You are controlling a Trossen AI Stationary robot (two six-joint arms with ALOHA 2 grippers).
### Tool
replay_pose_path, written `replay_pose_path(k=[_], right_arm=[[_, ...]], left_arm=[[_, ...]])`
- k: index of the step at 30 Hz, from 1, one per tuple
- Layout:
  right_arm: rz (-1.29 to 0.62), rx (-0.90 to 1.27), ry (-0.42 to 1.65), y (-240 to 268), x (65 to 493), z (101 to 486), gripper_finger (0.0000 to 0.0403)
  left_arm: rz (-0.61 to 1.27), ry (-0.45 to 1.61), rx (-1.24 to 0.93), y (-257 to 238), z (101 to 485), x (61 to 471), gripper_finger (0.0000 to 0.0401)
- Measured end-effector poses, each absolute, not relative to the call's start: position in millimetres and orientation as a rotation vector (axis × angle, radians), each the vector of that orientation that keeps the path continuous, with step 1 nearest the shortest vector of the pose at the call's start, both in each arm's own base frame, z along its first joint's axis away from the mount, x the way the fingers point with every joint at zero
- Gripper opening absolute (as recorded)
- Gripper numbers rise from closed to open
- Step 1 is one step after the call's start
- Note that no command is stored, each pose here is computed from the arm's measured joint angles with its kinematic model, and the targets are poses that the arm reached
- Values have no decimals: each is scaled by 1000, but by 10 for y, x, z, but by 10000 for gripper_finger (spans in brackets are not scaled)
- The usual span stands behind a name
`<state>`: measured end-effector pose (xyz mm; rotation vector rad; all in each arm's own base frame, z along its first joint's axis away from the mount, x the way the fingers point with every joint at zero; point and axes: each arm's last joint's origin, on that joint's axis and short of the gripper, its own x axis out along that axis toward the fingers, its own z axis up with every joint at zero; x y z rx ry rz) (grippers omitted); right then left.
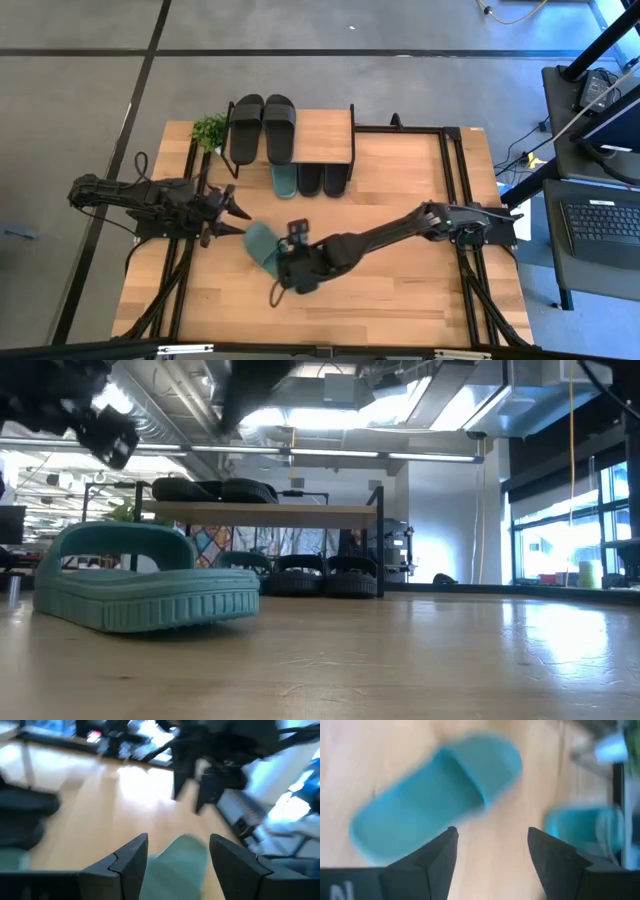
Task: Pick and place slides into the shelf
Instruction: Put the blue slipper under the shelf
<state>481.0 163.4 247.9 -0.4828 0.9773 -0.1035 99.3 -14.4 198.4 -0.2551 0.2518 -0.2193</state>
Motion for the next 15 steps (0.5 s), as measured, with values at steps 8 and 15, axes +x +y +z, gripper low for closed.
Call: replay_pose_path(k=[8,15], right_arm=[[-197,-425,1154,1511,4229,3037,221],[-187,-440,1130,1434,4033,3349,204]], left_arm=[[-349,19,-256,-186,2224,1006,204],[-378,-8,-254,-210,2253,1000,204]])
